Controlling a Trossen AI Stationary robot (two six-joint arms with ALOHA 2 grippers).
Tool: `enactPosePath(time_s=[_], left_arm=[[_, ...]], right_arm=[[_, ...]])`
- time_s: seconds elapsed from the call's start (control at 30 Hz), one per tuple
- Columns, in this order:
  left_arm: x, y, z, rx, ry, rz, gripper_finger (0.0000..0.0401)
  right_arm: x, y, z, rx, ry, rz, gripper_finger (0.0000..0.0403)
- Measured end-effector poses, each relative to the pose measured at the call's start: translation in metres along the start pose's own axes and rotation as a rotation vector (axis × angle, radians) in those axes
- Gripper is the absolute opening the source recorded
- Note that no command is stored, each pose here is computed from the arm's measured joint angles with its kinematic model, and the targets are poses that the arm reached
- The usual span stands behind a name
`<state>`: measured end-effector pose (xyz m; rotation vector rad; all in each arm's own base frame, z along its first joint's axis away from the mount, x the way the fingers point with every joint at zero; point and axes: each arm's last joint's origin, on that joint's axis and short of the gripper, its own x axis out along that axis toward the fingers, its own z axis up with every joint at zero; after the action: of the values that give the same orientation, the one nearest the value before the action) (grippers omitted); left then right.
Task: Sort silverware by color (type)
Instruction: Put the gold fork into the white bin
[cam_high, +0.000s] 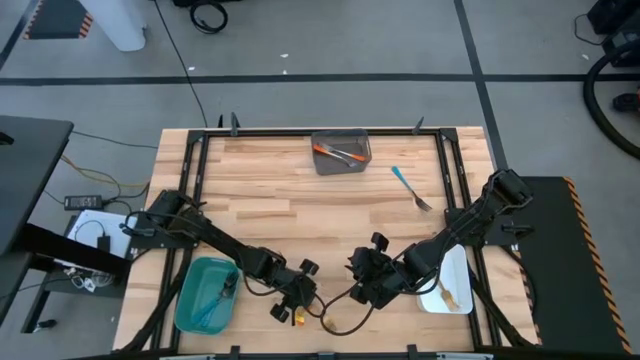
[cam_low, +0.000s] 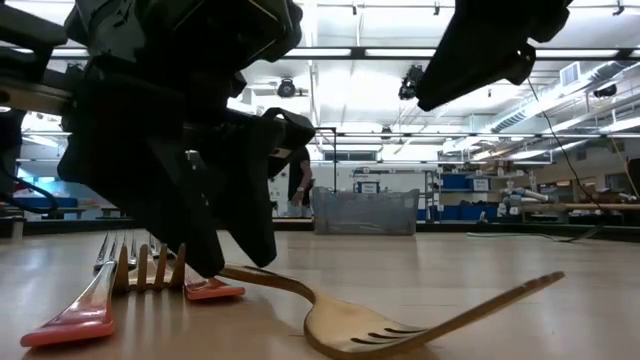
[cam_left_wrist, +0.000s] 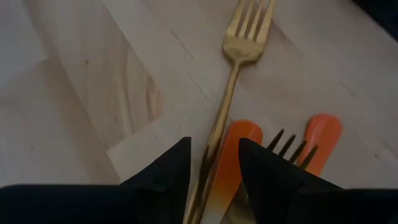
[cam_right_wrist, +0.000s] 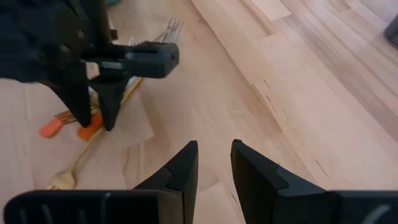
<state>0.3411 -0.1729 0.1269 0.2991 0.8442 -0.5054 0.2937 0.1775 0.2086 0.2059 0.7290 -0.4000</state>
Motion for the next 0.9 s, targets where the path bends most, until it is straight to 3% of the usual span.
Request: enactPosePath(time_s=[0.3, 0.7, 0.9], left_arm=[[0.006, 0.017, -0.006, -0.141, 0.013, -0.035, 0.0139], [0.005, 0.021, -0.009, -0.092, 0.035, -0.049, 0.0036], [0.004, 0.023, -0.009, -0.068, 0.036, -0.04, 0.0027]], right_arm=[[0.0, 0.003, 0.002, 0.021, -0.023, 0.022, 0.0103], [0.0, 0.003, 0.003, 0.025, -0.027, 0.027, 0.0103], [0.0, 0.003, 0.003, 0.038, -0.028, 0.029, 0.0103]])
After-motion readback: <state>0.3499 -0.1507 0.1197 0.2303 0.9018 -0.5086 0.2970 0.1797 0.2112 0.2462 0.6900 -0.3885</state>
